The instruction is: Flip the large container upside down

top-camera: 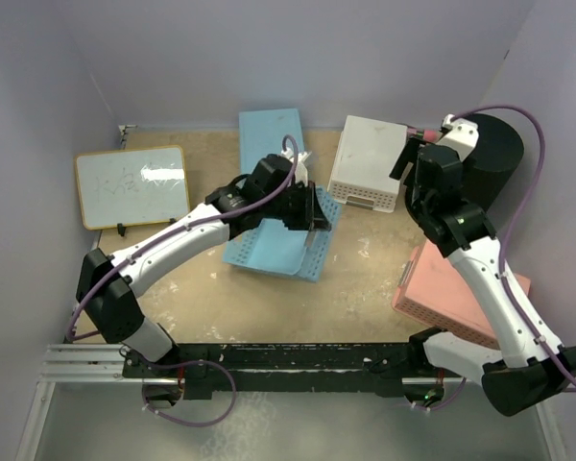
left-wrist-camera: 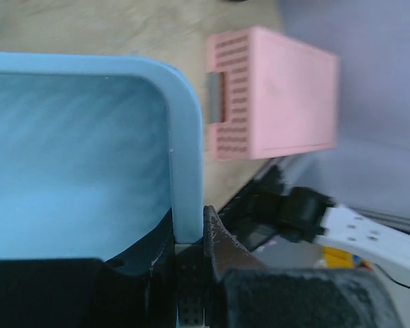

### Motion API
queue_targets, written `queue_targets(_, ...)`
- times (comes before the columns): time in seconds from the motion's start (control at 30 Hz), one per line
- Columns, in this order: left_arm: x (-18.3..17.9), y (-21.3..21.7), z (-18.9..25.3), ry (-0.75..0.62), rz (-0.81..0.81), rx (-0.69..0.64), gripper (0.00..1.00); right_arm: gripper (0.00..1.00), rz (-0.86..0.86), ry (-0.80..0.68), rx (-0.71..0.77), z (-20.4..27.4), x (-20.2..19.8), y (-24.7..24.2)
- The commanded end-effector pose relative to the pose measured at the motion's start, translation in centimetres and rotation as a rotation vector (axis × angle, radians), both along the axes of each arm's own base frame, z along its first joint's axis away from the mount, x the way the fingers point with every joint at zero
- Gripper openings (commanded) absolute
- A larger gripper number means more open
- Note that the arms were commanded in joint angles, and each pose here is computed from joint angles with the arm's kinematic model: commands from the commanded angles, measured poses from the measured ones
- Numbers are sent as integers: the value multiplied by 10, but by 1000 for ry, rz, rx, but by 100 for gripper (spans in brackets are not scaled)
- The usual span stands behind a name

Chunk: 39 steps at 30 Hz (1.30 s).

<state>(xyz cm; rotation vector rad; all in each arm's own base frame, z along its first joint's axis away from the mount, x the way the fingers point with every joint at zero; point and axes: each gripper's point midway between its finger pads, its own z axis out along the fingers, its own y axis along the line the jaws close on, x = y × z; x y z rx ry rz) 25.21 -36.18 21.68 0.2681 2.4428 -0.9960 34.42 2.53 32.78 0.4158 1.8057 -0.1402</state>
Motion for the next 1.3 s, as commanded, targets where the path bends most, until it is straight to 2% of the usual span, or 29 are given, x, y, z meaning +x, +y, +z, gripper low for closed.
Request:
queue_targets(0.0, -5, -37, 115, 18, -147, -472, 0, 84, -86, -92, -26, 35, -14, -22)
queue_targets(0.13, -3, -30, 169, 31, -194, -785, 0, 84, -92, -108, -26, 39, -20, -26)
queue_targets(0.27, -11, -10, 209, 135, -239, -1078, 0, 84, -88, -107, -22, 37, -21, -25)
queue_targets(0.43, -17, 11, 215, 250, -282, -1293, 0, 84, -72, -100, -11, 34, -19, -21)
queue_targets(0.6, -15, 26, 193, 369, -295, -1446, 0, 84, -70, -99, -8, 33, -19, -21)
queue_targets(0.7, -12, 27, 167, 418, -261, -1446, 0, 84, -71, -102, -8, 34, -20, -21)
queue_targets(1.0, -6, 28, 88, 446, -106, -1283, 2, 84, -63, -94, -7, 31, -17, -19)
queue_targets(1.13, 1, 38, 61, 440, -38, -1208, 35, 84, -54, -89, -4, 29, -14, -16)
queue_targets(1.2, 6, 43, 48, 417, 2, -1141, 46, 84, -50, -86, -3, 28, -13, -15)
queue_targets(1.27, 15, 48, 30, 382, 53, -1036, 51, 84, -49, -83, -4, 27, -13, -15)
